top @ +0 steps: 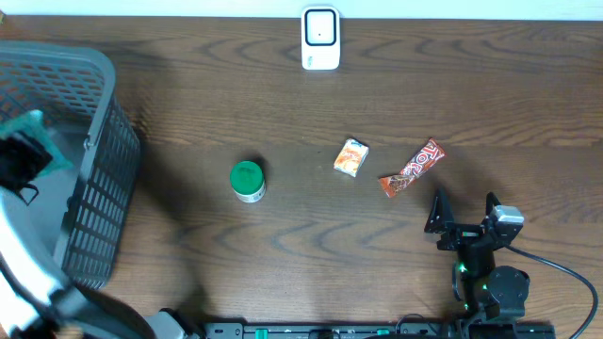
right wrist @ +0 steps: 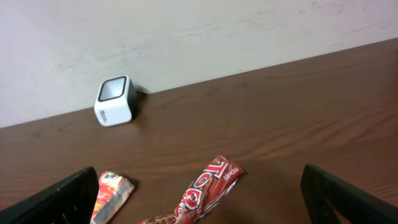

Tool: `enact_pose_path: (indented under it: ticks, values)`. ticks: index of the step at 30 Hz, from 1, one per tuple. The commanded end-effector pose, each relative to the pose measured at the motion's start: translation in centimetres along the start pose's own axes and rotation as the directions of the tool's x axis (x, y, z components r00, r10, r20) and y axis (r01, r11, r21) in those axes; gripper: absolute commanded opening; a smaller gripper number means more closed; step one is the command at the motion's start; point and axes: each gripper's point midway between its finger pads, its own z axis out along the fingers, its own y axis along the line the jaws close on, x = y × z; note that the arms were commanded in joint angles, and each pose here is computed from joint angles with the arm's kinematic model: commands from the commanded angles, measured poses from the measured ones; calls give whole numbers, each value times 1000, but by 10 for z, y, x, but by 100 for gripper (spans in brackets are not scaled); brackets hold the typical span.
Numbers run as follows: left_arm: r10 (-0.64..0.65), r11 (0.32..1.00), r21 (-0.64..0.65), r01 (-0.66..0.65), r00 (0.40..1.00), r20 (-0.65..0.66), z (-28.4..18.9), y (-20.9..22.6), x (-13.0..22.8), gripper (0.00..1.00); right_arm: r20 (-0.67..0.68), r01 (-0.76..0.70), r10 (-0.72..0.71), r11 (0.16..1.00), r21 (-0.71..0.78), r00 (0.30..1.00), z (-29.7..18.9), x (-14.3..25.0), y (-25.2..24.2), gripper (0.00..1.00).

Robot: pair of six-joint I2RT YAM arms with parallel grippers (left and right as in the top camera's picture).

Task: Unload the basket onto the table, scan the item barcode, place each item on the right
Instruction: 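Reach the left gripper into the basket and grasp the mint-green wipes pack, then carry the wipes pack toward the scanner and release it on the table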

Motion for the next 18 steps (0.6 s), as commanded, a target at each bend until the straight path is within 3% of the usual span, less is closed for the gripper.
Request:
enact_pose_path:
  ticks: [1,5,10,16,18]
  values:
    - [-152,981,133,143,987,55,-45,-39,-12,8,-3,-8,8,1000,-6,1000,0,1,1,99]
    - [-33,860,509,24,999,10,-98,-138,7,7,-3,-8,8,1000,-6,1000,0,1,1,99]
    - [247,674,721,-162,969,-13,-124,-236,66,8,-3,-8,8,1000,-6,1000,0,1,1,99]
    - [635,295,867,-401,761,136,-131,-336,176,8,-3,-8,8,1000,-6,1000,0,1,1,99]
    - [710,283,841,-461,691,140,-113,-351,210,8,-3,-8,8,1000,-6,1000,0,1,1,99]
